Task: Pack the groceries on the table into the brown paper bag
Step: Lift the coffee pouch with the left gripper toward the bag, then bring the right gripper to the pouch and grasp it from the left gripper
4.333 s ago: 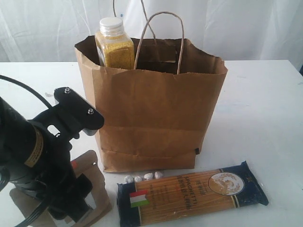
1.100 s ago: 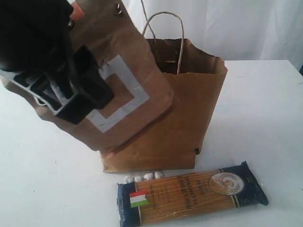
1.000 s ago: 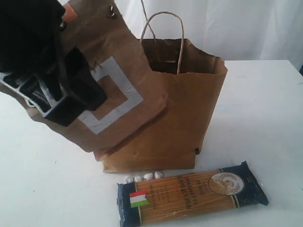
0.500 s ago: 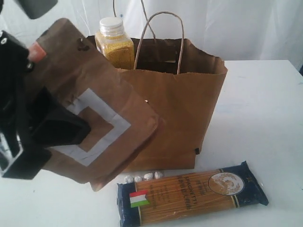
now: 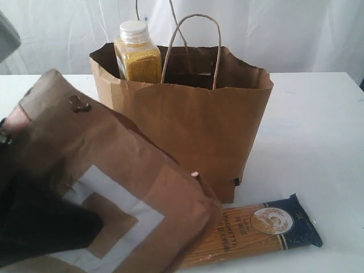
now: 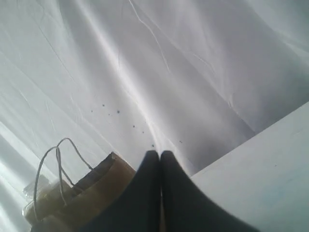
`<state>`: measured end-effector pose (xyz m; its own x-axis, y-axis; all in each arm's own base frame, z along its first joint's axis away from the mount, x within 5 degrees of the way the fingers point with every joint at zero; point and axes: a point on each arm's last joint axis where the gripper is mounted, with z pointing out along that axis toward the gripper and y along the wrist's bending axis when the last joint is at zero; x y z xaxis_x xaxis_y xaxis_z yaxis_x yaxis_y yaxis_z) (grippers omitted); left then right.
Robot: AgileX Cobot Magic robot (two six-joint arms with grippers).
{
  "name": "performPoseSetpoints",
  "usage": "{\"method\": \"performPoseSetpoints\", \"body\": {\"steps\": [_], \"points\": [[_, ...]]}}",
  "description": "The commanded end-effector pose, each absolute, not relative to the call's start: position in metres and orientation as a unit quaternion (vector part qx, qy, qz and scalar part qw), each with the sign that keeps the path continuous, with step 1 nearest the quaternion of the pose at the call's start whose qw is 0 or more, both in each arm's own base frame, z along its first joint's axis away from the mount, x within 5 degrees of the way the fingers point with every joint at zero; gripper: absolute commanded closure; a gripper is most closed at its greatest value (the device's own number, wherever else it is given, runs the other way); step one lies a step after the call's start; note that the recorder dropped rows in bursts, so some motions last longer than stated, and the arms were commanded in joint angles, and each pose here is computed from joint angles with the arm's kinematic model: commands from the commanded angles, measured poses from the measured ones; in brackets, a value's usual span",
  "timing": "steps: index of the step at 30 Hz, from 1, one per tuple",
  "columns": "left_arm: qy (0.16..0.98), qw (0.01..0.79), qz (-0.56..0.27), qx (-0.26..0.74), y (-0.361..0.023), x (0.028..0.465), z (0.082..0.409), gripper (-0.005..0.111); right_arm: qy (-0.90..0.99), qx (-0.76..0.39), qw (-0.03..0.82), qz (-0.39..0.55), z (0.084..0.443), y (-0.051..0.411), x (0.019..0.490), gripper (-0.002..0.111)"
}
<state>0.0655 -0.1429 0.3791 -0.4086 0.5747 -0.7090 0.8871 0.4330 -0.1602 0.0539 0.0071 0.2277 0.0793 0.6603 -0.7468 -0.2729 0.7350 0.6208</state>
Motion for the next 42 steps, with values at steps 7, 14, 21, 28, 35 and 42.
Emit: {"method": "performPoseSetpoints", "body": {"steps": [7, 14, 21, 28, 35, 42], "points": [[0.779, 0.240, -0.260, 0.518, -0.150, 0.061, 0.368, 0.107, 0.702, -0.117, 0.653, 0.260, 0.328, 0.022, 0.017, 0.108], [0.765, 0.217, -0.241, 0.557, -0.163, 0.067, 0.358, 0.107, 0.742, -0.331, 0.505, 0.290, 0.363, 0.064, 0.038, 0.072], [0.737, 0.192, -0.263, 0.592, -0.182, 0.070, 0.348, 0.107, 0.736, -0.389, 0.455, 0.316, 0.357, 0.092, 0.075, 0.037], [0.709, 0.180, -0.285, 0.619, -0.199, 0.073, 0.347, 0.107, 0.719, -0.446, 0.376, 0.378, 0.345, 0.114, 0.090, 0.037], [0.703, 0.171, -0.265, 0.637, -0.212, 0.082, 0.353, 0.107, 0.693, -0.492, 0.368, 0.377, 0.342, 0.119, 0.093, 0.037], [0.703, 0.167, -0.260, 0.641, -0.218, 0.086, 0.356, 0.107, 0.681, -0.509, 0.372, 0.371, 0.342, 0.119, 0.092, 0.037]]}}
